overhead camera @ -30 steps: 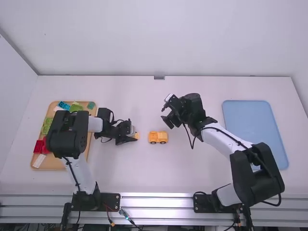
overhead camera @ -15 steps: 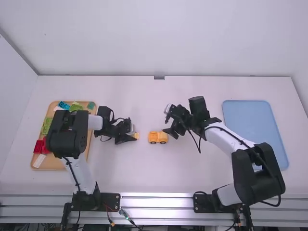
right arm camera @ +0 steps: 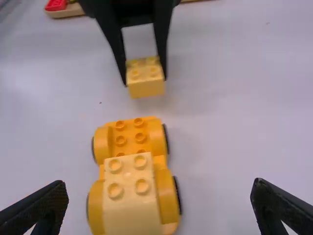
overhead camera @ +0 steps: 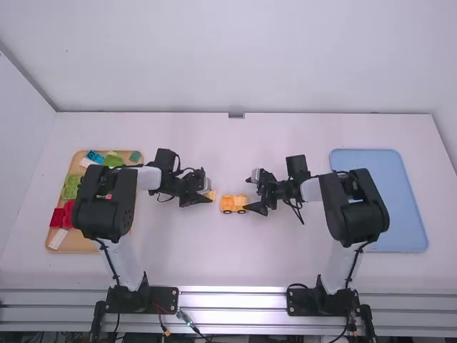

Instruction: Assemble lego blocks to make yellow taxi

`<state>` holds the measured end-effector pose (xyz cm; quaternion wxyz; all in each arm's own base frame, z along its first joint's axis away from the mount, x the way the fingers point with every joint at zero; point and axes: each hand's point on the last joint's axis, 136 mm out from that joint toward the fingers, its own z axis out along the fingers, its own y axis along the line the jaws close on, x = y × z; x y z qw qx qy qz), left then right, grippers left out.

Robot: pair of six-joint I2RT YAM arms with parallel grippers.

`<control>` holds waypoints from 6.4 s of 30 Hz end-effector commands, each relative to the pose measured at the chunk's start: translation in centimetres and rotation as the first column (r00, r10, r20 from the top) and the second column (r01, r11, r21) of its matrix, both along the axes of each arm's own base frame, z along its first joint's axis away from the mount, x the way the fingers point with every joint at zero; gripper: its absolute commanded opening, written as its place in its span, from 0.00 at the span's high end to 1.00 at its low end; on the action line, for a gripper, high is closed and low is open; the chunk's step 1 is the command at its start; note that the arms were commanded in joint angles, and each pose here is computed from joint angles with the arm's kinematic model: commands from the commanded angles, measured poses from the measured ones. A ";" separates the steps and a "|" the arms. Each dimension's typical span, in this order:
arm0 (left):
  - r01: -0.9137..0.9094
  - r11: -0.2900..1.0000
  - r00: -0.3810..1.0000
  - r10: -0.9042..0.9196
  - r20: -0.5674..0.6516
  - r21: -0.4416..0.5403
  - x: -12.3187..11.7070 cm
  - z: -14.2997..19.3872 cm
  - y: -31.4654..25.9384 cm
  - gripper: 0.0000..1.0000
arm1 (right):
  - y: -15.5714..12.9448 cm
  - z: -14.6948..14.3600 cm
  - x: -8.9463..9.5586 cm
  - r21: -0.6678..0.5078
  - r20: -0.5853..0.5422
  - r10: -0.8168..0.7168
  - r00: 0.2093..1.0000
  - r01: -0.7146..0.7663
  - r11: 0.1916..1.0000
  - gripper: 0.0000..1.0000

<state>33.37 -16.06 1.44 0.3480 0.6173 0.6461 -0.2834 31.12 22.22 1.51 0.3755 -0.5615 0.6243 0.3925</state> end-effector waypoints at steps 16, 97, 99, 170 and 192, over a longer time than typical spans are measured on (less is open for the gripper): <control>0.065 0.993 0.998 -0.064 0.009 -0.099 -1.5 3.2 -5.4 0.91 | 2.3 -4.5 -1.3 -0.041 0.047 0.077 0.996 -0.075 0.996 0.04; -0.056 0.998 0.995 0.054 -0.078 -0.024 -1.4 -0.6 -5.7 0.72 | 2.7 -5.3 -0.8 -0.062 0.014 0.059 0.998 -0.058 0.996 0.58; -0.065 0.998 0.994 0.062 -0.088 -0.024 -1.4 -0.6 -5.7 0.71 | 2.7 -5.3 -0.8 -0.062 0.014 0.059 0.998 -0.058 0.996 0.58; -0.072 0.990 0.992 0.058 -0.108 -0.124 -2.1 3.7 -5.8 0.98 | 2.7 -5.3 -0.8 -0.062 0.014 0.058 0.998 -0.057 0.996 0.56; -0.092 0.995 0.973 0.082 -0.215 -0.037 -2.4 -2.2 -5.4 0.98 | 2.7 -5.2 -0.7 -0.061 0.015 0.059 0.998 -0.058 0.996 0.56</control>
